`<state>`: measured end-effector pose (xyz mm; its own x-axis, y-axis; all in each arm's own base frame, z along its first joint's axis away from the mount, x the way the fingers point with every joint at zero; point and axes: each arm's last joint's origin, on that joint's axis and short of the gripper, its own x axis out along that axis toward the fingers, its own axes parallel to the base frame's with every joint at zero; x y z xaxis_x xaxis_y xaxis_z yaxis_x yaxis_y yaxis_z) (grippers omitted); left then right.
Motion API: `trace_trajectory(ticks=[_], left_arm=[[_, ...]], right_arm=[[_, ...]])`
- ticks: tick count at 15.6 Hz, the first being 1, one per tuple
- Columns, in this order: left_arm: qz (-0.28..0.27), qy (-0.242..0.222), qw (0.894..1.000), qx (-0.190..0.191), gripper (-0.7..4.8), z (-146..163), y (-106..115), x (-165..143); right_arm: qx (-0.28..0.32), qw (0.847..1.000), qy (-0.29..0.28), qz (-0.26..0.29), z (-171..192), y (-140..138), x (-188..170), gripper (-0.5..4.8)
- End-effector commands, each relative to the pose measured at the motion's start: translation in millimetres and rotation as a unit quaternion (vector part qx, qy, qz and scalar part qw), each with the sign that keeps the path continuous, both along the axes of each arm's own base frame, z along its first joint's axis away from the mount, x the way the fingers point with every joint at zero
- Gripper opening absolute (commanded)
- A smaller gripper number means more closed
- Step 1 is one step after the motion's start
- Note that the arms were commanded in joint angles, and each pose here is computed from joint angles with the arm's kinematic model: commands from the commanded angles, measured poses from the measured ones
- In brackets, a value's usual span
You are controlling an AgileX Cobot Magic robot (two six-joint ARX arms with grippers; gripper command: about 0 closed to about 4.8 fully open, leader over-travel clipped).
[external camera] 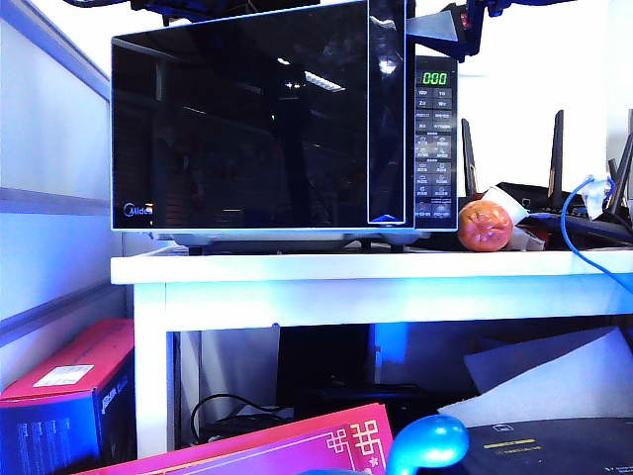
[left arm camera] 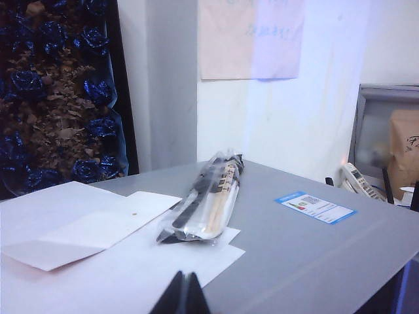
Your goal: Open the microwave door, place the orange inside the microwave, then close the microwave door.
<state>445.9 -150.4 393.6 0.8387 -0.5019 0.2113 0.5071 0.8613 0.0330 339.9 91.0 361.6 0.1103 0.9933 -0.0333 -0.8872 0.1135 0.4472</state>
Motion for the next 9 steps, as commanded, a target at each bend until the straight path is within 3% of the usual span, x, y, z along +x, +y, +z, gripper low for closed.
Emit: trace_trajectory(ticks=[1,9], left_arm=[[0.003,0.043,0.999,0.024,-0.05,-15.0,-0.6,4.3],[0.004,0.040,0.999,0.030,-0.05,-15.5,-0.7,4.5]], right_arm=[[0.021,0.990,-0.120,0.068,35.3,0.3,-14.6,4.23],[0.012,0.991,-0.132,-0.012,43.2,-52.7,-11.6,4.22]])
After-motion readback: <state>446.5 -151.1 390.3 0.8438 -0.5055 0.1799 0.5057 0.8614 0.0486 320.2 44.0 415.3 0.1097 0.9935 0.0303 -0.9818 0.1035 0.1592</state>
